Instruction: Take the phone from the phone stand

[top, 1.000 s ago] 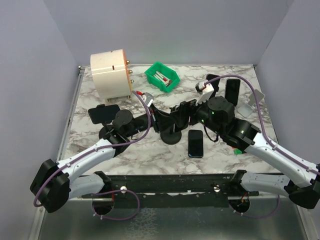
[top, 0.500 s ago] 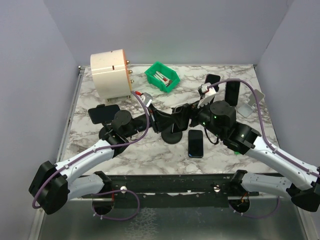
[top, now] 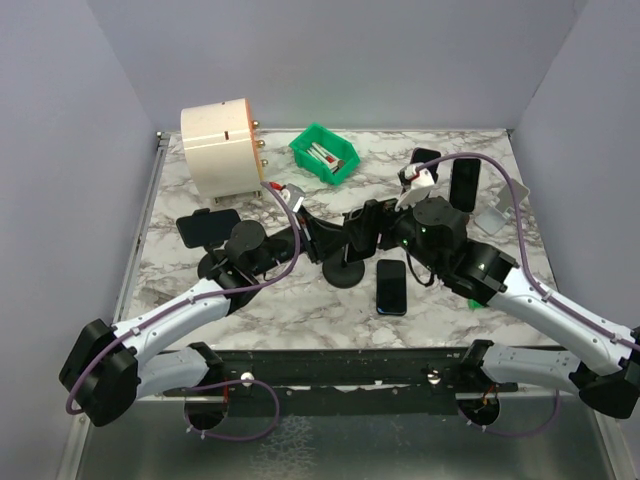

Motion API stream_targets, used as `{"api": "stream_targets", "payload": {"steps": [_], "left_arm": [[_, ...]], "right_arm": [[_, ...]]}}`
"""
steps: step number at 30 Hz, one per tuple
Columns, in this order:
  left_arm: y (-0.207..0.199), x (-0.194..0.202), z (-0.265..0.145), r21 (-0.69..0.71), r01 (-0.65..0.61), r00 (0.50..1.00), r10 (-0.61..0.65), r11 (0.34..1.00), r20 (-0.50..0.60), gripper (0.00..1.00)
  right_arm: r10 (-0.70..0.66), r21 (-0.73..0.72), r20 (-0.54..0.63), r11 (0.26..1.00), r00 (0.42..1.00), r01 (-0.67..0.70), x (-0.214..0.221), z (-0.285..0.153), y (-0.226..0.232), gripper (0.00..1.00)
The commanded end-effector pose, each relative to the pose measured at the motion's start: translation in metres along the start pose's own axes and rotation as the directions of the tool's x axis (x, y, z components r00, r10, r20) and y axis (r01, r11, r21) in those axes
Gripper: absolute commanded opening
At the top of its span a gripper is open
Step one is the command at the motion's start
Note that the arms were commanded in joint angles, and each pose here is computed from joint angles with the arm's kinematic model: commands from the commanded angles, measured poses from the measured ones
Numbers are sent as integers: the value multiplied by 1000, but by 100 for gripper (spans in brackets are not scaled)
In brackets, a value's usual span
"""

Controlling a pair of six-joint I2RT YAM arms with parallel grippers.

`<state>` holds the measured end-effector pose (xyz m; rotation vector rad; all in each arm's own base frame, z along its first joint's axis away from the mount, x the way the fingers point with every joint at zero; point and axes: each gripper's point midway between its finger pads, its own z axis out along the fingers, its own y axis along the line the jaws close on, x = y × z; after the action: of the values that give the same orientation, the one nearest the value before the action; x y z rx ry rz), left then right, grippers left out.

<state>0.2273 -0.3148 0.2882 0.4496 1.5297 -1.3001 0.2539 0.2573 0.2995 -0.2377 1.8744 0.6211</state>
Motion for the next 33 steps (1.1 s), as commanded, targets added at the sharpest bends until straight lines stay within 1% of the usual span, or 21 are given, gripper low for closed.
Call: {"api": "stream_targets", "payload": {"steps": [1, 6, 11, 14, 24, 33], "left_arm": [[2, -16, 5, -22, 1, 998, 1, 1000, 69, 0], [0, -16, 5, -16, 0, 998, 2, 1000, 69, 0], [0, -16, 6, -13, -1, 998, 2, 1000, 68, 0], [0, -15, 6, -12, 2, 998, -1, 1000, 62, 0], [-2, -17, 6, -8, -3, 998, 3, 1000, 67, 0], [2, -15, 7, -20, -1, 998, 3, 1000, 66, 0]], "right_arm": [[10, 67, 10, 998, 1000, -10, -8, -4, -9, 100], [3, 75, 19, 997, 1000, -4, -13, 0, -8, 100], [-6, 66, 35, 998, 999, 3, -22, 3, -4, 94], [-16, 68, 24, 998, 1000, 14, -23, 5, -2, 93], [-22, 126, -29, 992, 999, 26, -14, 10, -10, 93], [-1, 174, -51, 985, 999, 10, -8, 4, -18, 96]]}}
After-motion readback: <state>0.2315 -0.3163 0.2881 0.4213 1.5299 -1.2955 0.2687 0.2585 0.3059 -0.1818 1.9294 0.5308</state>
